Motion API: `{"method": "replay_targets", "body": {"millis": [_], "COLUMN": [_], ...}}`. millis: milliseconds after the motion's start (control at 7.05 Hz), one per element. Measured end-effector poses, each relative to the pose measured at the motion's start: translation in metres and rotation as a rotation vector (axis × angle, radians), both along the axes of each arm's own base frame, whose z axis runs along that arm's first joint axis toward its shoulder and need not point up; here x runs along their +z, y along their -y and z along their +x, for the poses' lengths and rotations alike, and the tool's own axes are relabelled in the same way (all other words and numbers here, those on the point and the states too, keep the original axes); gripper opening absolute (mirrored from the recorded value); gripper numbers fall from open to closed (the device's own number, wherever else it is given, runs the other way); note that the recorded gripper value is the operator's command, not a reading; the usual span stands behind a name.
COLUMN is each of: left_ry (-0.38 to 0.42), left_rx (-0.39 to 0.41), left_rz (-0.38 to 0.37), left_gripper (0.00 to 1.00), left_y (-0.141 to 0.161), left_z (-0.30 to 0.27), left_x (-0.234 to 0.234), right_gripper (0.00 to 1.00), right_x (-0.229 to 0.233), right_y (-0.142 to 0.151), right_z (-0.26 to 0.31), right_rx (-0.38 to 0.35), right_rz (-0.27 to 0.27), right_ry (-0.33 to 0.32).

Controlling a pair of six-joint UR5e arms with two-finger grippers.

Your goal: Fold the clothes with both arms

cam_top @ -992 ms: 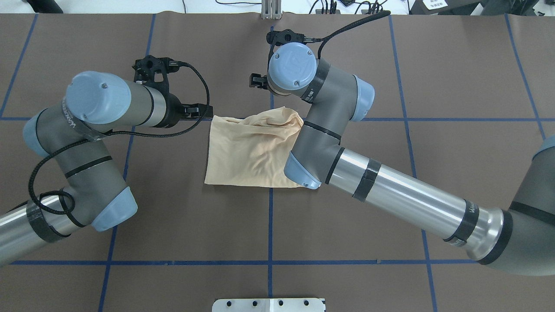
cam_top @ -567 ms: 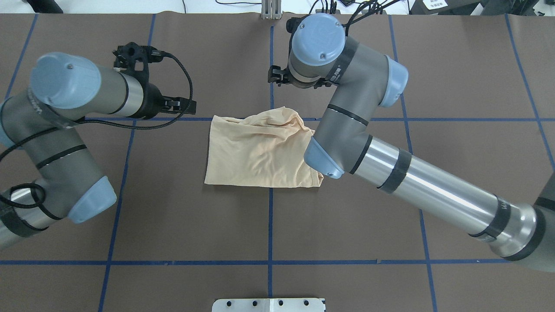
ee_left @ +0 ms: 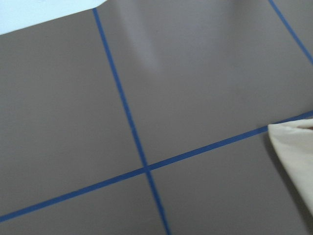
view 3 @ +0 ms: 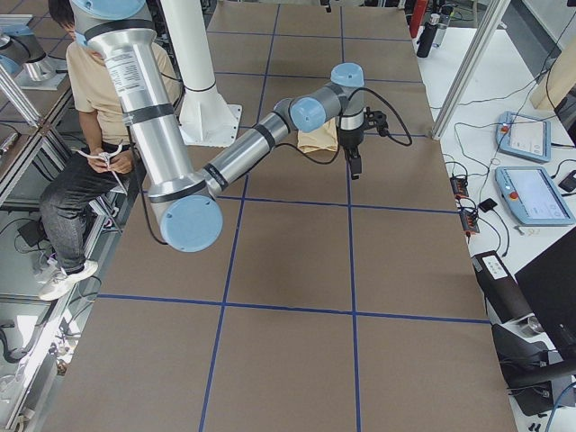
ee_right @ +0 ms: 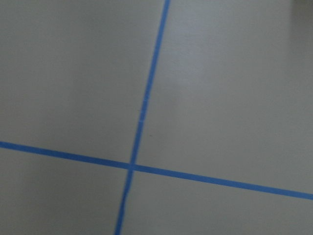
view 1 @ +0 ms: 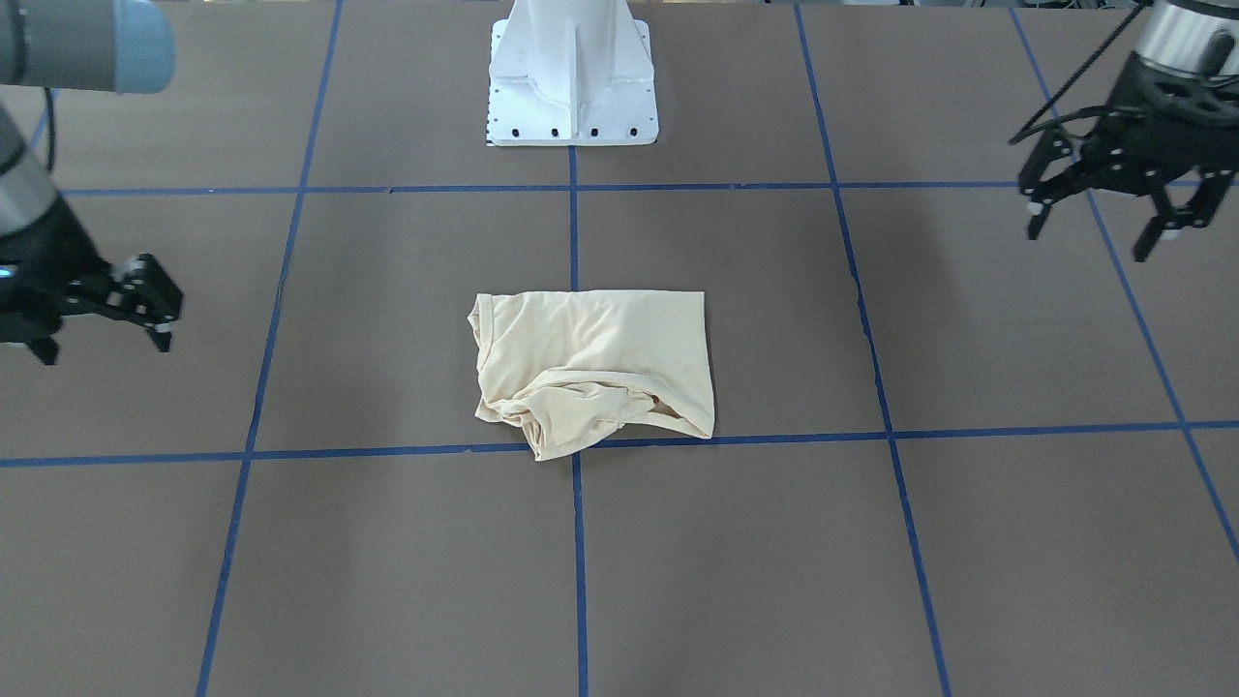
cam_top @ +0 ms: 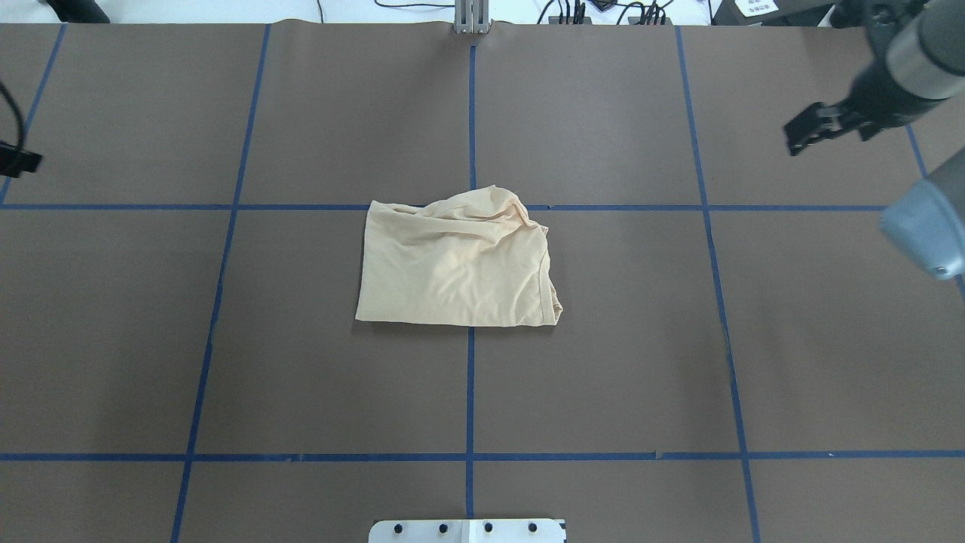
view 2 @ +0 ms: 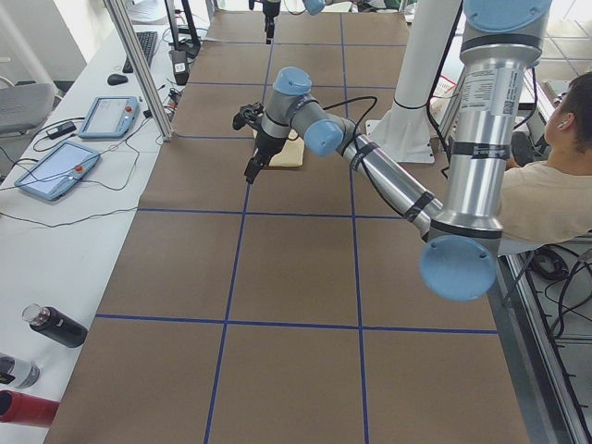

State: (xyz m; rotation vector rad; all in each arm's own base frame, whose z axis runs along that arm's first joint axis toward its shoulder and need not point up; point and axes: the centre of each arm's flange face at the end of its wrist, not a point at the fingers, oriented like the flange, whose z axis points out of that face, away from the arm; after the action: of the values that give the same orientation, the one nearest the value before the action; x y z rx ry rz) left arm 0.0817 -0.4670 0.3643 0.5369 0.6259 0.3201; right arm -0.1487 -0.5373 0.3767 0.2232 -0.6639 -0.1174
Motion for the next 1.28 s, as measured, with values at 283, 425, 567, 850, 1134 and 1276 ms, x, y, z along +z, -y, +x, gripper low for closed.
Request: {"method": "replay_targets", "body": {"millis": [283,425,567,850,1134,1276], "left_ry": [0.093,0.107,0.11,0.098,0.067,0.012], "left_rx": [0.028,0.0,-0.023,-0.074,-0.083,-0.069], "left_rz": [-0.001,-0.057,-0.132,-0.256,-0.317,-0.329], "left_gripper": [1.0,1.0,1.0,1.0,1.0,1.0], "left_y": [0.001,-0.004,-0.013,-0.029,-0.042,-0.049], "left_z": [-0.107,-0.14,-0.16,-0.188,-0.195,-0.191], "left_x": [0.079,0.119,0.16,0.218,0.234,0.233], "right_gripper": [1.0,1.0,1.0,1.0,1.0,1.0], "right_x": [0.108,0.161,0.209,0.275,0.292,0.283], "right_y": [-0.036,-0.068,-0.104,-0.165,-0.175,-0.163], "right_z": [0.131,0.18,0.213,0.237,0.245,0.245], "right_rx": [-0.083,-0.096,-0.094,-0.085,-0.061,-0.034], "right_rz": [-0.014,-0.052,-0.103,-0.205,-0.233,-0.232], "right_ry": [-0.021,0.002,0.036,0.055,0.045,0.042]}}
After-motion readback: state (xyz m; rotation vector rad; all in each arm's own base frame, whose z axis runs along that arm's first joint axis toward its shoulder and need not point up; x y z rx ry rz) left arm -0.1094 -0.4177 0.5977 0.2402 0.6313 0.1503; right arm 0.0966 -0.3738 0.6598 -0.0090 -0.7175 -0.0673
